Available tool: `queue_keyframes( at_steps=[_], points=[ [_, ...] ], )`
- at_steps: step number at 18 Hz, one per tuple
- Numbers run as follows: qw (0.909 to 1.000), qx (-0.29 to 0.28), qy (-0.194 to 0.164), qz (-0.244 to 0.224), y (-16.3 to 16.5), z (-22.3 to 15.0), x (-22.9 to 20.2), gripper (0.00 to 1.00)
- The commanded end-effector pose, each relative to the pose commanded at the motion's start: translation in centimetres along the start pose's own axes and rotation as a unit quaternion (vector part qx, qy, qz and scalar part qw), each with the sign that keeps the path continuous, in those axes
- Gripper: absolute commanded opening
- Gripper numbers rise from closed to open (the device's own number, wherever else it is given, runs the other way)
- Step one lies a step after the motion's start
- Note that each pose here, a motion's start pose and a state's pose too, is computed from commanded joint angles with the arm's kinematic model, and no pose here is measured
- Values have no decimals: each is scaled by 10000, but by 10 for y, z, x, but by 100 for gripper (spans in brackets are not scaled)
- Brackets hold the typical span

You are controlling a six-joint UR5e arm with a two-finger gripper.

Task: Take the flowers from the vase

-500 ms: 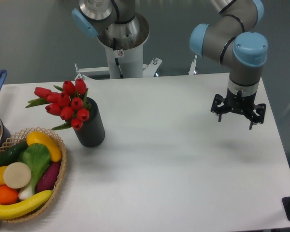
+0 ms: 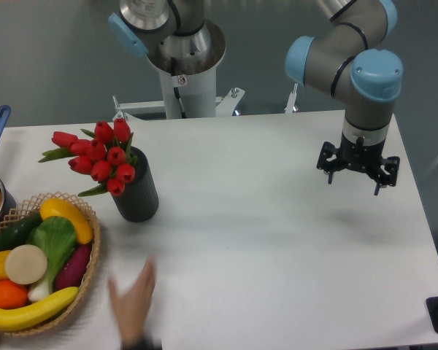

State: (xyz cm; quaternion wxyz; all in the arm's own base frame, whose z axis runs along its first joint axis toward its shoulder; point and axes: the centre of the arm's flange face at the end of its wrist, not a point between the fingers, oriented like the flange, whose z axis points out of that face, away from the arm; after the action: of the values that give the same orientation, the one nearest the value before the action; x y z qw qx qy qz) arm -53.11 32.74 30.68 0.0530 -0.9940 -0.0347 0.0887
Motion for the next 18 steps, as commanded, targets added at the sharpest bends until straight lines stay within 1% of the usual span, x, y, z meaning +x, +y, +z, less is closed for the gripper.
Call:
queue_keyframes(
  at_steps=[1,3,6,8,10,11,12,13,14,15,16,18],
  points=[
    [9999,15,23,-131,1,4,4,100],
    [9995,66,-70,-304,3,8,8,100],
    [9990,137,-155,-385,1,9,9,100],
    [9989,302,-70,-352,-10,8,16,100],
    [9980,463,-8,-418,-22,7,24,100],
    [9967,689,11,-429,-28,5,25,100],
    [9949,908,30,-450,-32,3,27,100],
    [9928,1048,62,-574,-35,1,28,100],
    [9892,1227,84,-794,-39,-6,30,100],
    [9857,1417,141,-901,-43,-11,31,100],
    [9786,1764,327,-1003,-53,-15,36,100],
    [9738,2025,471,-921,-64,-20,42,100]
  ],
)
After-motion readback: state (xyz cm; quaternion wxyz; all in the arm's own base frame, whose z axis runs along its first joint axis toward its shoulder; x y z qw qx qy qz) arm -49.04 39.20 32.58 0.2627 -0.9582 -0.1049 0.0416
